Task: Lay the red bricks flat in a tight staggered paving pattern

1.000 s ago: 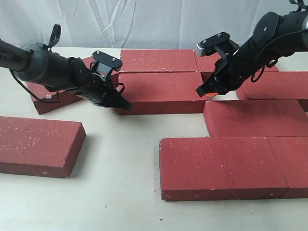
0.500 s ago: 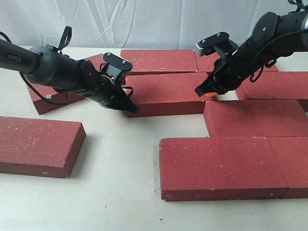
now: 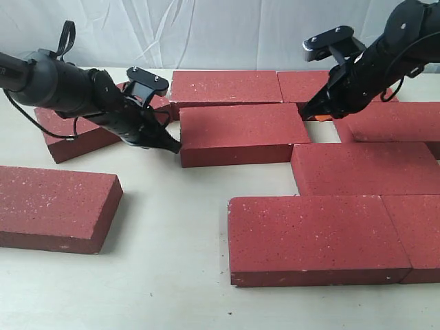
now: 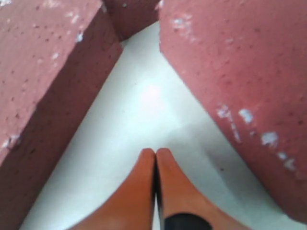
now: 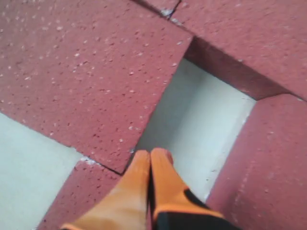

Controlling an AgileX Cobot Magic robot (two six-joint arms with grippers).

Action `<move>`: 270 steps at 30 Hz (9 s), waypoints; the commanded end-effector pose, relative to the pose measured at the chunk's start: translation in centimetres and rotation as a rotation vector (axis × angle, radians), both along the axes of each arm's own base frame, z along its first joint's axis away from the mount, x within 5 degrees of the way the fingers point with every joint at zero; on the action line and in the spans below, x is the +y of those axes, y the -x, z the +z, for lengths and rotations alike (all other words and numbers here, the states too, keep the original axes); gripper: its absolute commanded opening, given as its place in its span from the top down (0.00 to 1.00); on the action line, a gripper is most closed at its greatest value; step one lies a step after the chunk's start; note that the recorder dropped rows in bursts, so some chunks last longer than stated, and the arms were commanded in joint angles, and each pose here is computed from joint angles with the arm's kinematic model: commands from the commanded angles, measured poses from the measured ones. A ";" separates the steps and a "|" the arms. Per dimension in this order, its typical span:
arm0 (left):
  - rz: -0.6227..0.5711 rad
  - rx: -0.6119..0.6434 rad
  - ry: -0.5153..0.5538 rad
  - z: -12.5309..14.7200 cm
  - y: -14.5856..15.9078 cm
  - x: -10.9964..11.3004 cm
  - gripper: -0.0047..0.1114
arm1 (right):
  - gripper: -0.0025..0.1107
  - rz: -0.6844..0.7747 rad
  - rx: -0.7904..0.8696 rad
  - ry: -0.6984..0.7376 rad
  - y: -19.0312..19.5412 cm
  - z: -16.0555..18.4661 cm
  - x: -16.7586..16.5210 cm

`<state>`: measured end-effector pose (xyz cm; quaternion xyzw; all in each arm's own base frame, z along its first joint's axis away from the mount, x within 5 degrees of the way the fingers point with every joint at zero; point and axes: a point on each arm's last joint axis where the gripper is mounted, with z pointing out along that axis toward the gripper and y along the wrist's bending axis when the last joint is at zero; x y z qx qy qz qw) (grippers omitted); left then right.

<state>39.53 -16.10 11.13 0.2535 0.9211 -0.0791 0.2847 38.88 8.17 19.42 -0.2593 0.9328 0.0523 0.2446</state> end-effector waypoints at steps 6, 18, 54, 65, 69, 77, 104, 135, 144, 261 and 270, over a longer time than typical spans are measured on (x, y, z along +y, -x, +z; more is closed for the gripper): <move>-0.039 0.008 0.039 1.6 -0.3 -2.1 0.96 | 0.99 -0.052 -0.047 0.002 0.6 0.6 -1.6; 0.043 0.021 0.131 2.3 -1.4 -2.3 0.96 | 0.99 -0.064 -0.057 -0.011 0.5 0.7 -1.5; -0.036 0.005 0.196 0.5 -1.8 -9.4 0.96 | 0.99 -0.069 -0.067 -0.016 0.4 0.8 -1.5; -0.056 0.036 0.200 -1.1 -1.9 -10.8 0.96 | 0.99 -0.070 -0.068 -0.018 0.4 0.8 -1.5; -0.073 0.021 0.184 -1.0 -2.0 -10.9 0.96 | 0.99 -0.071 -0.069 -0.018 0.4 0.8 -1.5; -0.091 0.073 0.162 0.4 -2.1 -9.3 0.96 | 0.99 -0.071 -0.069 -0.018 0.4 0.8 -1.5; 0.064 0.094 0.000 15.4 0.3 6.4 0.96 | 0.99 0.013 -0.051 -0.141 1.3 1.1 3.2; 0.938 0.448 -0.307 9.1 9.2 28.7 0.96 | 0.99 0.708 0.107 -0.053 10.4 -0.7 25.5; 0.877 0.503 -0.217 3.7 8.2 28.0 0.96 | 0.99 0.677 0.152 0.049 8.9 -3.6 28.5; 0.364 0.222 0.017 0.5 6.5 11.4 0.96 | 0.99 1.047 0.324 -0.141 11.2 -1.5 14.8; 0.355 0.222 0.009 0.5 6.6 11.4 0.96 | 0.99 1.045 0.194 0.028 12.9 -2.5 20.5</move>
